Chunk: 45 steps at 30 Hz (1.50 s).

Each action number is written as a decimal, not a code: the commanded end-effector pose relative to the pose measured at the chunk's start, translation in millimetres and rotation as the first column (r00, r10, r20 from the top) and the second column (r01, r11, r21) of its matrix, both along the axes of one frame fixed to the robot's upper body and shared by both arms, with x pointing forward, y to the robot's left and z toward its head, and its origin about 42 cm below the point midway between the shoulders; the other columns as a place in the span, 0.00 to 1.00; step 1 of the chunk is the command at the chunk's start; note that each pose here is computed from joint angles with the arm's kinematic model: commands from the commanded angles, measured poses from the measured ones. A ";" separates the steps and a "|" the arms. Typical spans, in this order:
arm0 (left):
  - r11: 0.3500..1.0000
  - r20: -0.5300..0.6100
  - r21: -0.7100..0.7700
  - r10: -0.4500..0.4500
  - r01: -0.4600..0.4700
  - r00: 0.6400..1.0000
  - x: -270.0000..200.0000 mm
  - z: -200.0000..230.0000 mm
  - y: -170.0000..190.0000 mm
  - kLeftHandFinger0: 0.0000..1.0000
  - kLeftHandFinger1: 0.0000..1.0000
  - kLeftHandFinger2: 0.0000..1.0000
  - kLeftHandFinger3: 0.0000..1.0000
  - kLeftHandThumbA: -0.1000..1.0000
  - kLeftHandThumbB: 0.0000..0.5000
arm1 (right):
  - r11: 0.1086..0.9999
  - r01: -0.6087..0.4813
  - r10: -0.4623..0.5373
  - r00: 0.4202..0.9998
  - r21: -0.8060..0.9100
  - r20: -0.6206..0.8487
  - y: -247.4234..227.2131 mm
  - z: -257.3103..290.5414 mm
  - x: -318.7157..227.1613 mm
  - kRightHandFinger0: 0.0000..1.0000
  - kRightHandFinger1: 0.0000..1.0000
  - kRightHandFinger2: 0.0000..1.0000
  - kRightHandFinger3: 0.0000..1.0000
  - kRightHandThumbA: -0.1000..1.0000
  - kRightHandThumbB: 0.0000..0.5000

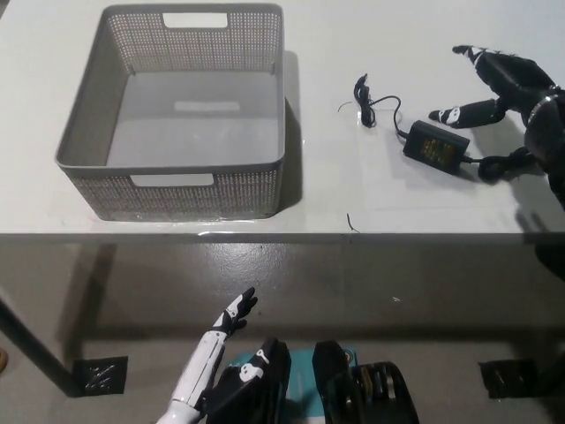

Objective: Use the right hand to pick up a black power cord and place it into a container on the left hand side

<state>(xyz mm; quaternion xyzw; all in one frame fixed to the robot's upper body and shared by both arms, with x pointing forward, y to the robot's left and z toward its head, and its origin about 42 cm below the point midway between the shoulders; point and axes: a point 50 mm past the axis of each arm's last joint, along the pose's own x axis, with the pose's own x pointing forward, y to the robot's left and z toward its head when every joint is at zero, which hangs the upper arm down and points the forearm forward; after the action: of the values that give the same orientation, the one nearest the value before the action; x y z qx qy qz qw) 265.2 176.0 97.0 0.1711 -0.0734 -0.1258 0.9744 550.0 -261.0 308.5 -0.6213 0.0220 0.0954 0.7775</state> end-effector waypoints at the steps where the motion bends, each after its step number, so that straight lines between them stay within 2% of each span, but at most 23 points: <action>1: 1.000 0.070 -0.014 -0.015 0.016 0.997 6.9 15.4 -0.3 1.00 1.00 1.00 1.00 0.74 0.00 | 0.999 0.025 -0.024 0.999 -0.041 0.026 -4.7 36.6 13.4 1.00 1.00 1.00 1.00 0.80 1.00; 9: 1.000 0.071 -0.015 -0.010 0.011 0.997 7.1 14.0 -0.6 1.00 1.00 1.00 1.00 0.74 0.00 | 0.999 0.000 0.000 1.000 -0.043 -0.002 2.3 19.0 14.1 1.00 1.00 1.00 1.00 0.87 1.00; 13: 1.000 0.070 -0.006 -0.011 0.011 0.997 8.8 15.5 0.0 1.00 1.00 1.00 1.00 0.73 0.00 | 0.999 -0.002 0.001 1.000 -0.046 -0.020 7.6 8.8 17.7 1.00 1.00 1.00 1.00 0.85 1.00; 19: 1.000 0.070 0.001 -0.014 0.014 0.997 11.1 18.1 -1.3 1.00 1.00 1.00 1.00 0.73 0.00 | 0.998 -0.012 0.009 0.999 -0.057 -0.048 14.6 -12.2 19.8 1.00 1.00 1.00 1.00 0.90 1.00; 29: 1.000 0.078 0.007 -0.020 0.019 0.997 16.9 21.0 -0.8 1.00 1.00 1.00 1.00 0.73 0.01 | 0.999 -0.008 0.005 0.997 -0.040 -0.073 20.5 -16.0 23.1 1.00 1.00 1.00 1.00 0.88 1.00; 36: 1.000 0.084 0.014 -0.020 0.019 0.996 18.0 22.2 -0.5 1.00 1.00 1.00 1.00 0.77 0.06 | 0.999 0.000 -0.005 0.994 -0.049 -0.109 24.5 -31.1 26.5 1.00 1.00 1.00 1.00 0.85 1.00; 45: 1.000 0.103 0.003 -0.026 0.025 0.994 24.5 28.5 -0.5 1.00 1.00 1.00 1.00 0.73 0.04 | 0.996 0.031 -0.045 0.984 -0.083 -0.171 28.5 -45.7 31.0 1.00 1.00 1.00 1.00 0.82 1.00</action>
<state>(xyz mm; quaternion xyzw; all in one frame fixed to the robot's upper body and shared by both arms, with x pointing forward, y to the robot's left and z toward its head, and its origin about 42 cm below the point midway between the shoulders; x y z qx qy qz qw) 283.2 174.8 111.3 0.1789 -0.0970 -0.1283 0.9706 567.3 -249.4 230.5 -0.6228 0.1535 0.1510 0.7522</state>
